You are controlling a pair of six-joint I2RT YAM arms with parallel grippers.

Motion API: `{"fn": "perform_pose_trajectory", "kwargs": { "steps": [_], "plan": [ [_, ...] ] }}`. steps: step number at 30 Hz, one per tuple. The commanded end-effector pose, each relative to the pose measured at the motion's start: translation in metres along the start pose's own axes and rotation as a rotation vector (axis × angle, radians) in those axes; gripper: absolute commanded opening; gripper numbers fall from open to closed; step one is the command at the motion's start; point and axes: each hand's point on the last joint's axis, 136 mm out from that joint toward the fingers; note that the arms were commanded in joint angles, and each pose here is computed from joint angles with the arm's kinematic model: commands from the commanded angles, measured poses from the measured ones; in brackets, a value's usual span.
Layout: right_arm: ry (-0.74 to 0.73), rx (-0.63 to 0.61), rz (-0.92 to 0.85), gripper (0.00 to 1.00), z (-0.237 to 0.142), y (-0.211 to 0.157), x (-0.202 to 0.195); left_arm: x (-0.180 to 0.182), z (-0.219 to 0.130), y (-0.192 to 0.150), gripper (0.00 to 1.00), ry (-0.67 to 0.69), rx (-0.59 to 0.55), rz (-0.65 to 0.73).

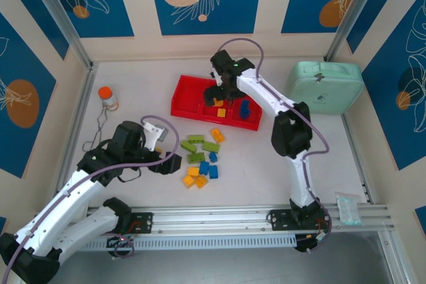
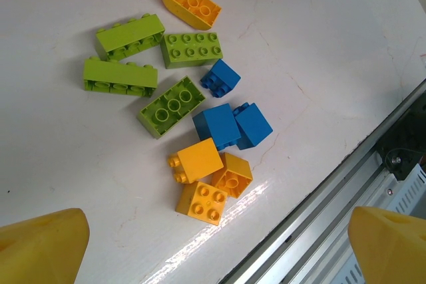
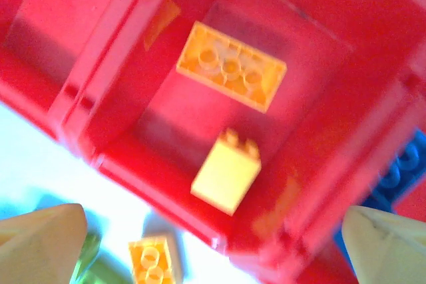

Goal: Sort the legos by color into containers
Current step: Place the lego in the container, then pick up the lego from the center of the table.

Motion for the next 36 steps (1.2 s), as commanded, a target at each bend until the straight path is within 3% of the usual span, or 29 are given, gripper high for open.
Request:
{"fn": "perform_pose_trajectory", "kwargs": {
  "steps": [1, 9, 17, 26, 36],
  "plan": [
    [0.108, -0.075, 0.081, 1.0, -0.041, -0.007, 0.016, -0.001, -0.003, 0.001, 0.99, 0.0, 0.0, -0.012],
    [0.205, 0.013, 0.013, 0.95, -0.055, -0.073, 0.05, -0.003, -0.003, 0.001, 0.99, -0.013, -0.002, -0.01],
    [0.223, 0.17, 0.019, 0.9, -0.006, -0.127, 0.069, -0.006, -0.001, 0.001, 0.99, -0.037, 0.007, -0.01],
    [0.145, 0.236, 0.001, 0.77, 0.043, -0.126, 0.064, -0.006, 0.0, 0.0, 0.99, -0.035, 0.013, -0.013],
    [0.052, 0.272, -0.062, 0.73, 0.065, -0.117, 0.059, -0.006, 0.0, 0.0, 0.99, -0.038, 0.014, -0.013]
  ]
}}
Point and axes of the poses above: each hand's point on the last joint's axis, 136 mm out from that joint toward the fingers, its own z axis out along the fingers, its own x axis along the line the jaws close on, y = z × x, and after that the axes turned 4 degrees about -z, right-handed
